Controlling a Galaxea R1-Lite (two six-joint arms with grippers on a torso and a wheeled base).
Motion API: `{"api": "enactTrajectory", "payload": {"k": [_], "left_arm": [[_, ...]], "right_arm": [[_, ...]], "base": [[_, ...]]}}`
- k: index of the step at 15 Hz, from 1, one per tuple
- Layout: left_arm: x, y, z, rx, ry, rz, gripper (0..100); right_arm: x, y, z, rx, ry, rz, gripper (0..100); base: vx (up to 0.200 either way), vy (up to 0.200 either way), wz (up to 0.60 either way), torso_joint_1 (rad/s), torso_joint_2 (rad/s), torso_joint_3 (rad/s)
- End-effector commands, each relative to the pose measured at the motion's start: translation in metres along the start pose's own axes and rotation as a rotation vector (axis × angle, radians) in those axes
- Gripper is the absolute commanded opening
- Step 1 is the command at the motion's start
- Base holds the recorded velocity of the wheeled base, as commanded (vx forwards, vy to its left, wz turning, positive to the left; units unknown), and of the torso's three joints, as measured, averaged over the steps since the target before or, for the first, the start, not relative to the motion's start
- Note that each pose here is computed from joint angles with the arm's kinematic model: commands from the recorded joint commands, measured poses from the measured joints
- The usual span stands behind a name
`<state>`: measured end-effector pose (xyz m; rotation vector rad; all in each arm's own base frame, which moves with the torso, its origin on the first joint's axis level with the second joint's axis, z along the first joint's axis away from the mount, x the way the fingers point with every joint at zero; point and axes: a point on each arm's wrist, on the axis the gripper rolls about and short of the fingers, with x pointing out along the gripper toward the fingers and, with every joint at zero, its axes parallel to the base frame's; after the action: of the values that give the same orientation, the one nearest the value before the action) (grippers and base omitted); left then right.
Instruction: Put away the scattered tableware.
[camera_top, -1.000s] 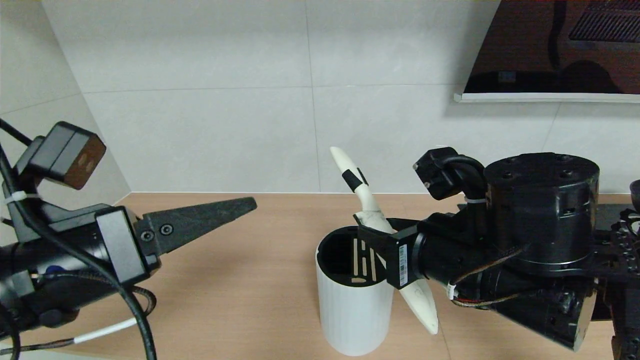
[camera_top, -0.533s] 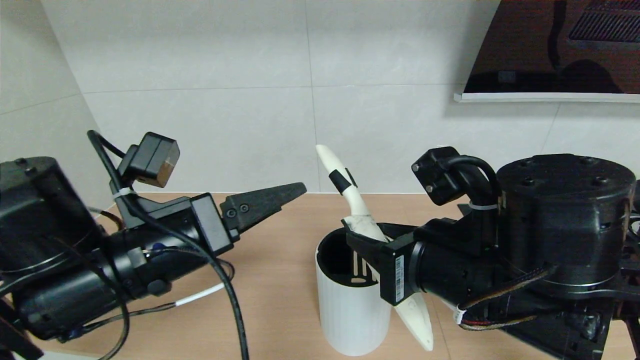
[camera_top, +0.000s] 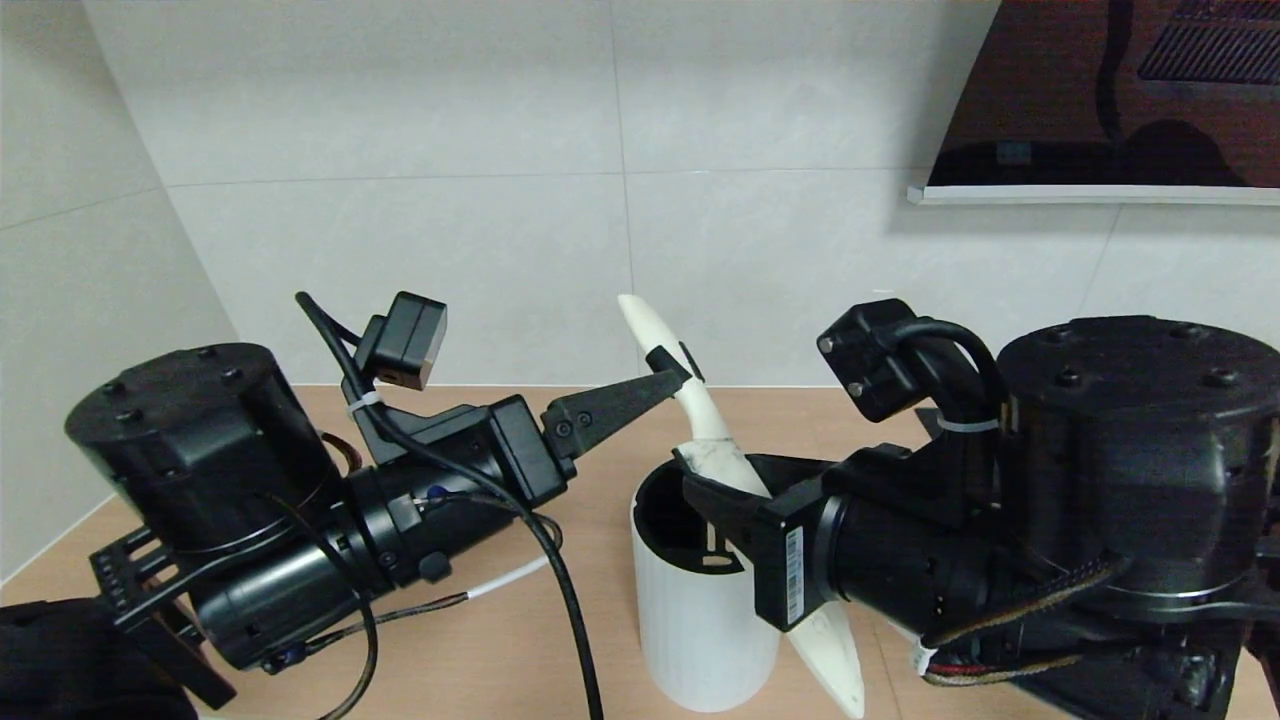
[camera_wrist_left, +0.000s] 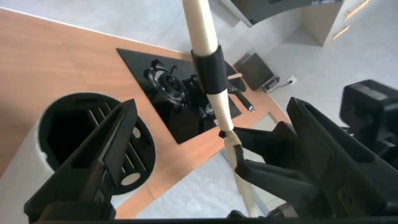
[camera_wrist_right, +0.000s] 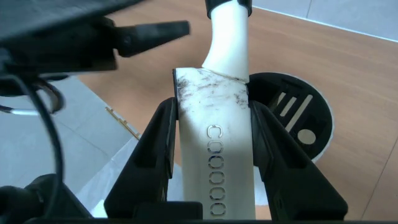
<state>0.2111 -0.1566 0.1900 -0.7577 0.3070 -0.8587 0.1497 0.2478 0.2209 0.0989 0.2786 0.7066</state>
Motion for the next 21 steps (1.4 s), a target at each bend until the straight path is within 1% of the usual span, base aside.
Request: {"api": "enactTrajectory", "payload": {"k": [1,4,8,12,18,19,21], "left_arm": [[0.004,0.002,-0.001,0.0,-0.003,-0.001,100],[0.008,0.004,-0.004,0.006,-0.028,0.0,100],[0.009,0.003,-0.007,0.004,-0.017,-0.004,100],[0.009,0.002,-0.008,0.003,-0.012,-0.005,100],[0.011,0.005,-0.011,0.001,-0.006,0.006,100],[0.011,0.005,-0.01,0.001,-0.014,0.013,0],[0.012,0.006,-0.011,-0.001,-0.014,0.015,0]], "right_arm": [[-0.002,0.006,-0.003,-0.006,0.009,0.023,0],[0.001,0.013,-0.011,-0.018,0.038,0.043,0],[0.0,0.018,-0.015,-0.021,0.053,0.058,0],[0.001,0.018,-0.017,-0.023,0.057,0.057,0],[0.0,0.017,-0.016,-0.022,0.054,0.057,0],[0.0,0.018,-0.015,-0.021,0.052,0.057,0],[0.0,0.017,-0.016,-0.022,0.054,0.057,0]], "base": [[0.0,0.0,0.0,0.0,0.0,0.0],[0.0,0.0,0.0,0.0,0.0,0.0],[0.0,0.0,0.0,0.0,0.0,0.0],[0.0,0.0,0.0,0.0,0.0,0.0],[0.0,0.0,0.0,0.0,0.0,0.0],[0.0,0.0,0.0,0.0,0.0,0.0],[0.0,0.0,0.0,0.0,0.0,0.0]]}}
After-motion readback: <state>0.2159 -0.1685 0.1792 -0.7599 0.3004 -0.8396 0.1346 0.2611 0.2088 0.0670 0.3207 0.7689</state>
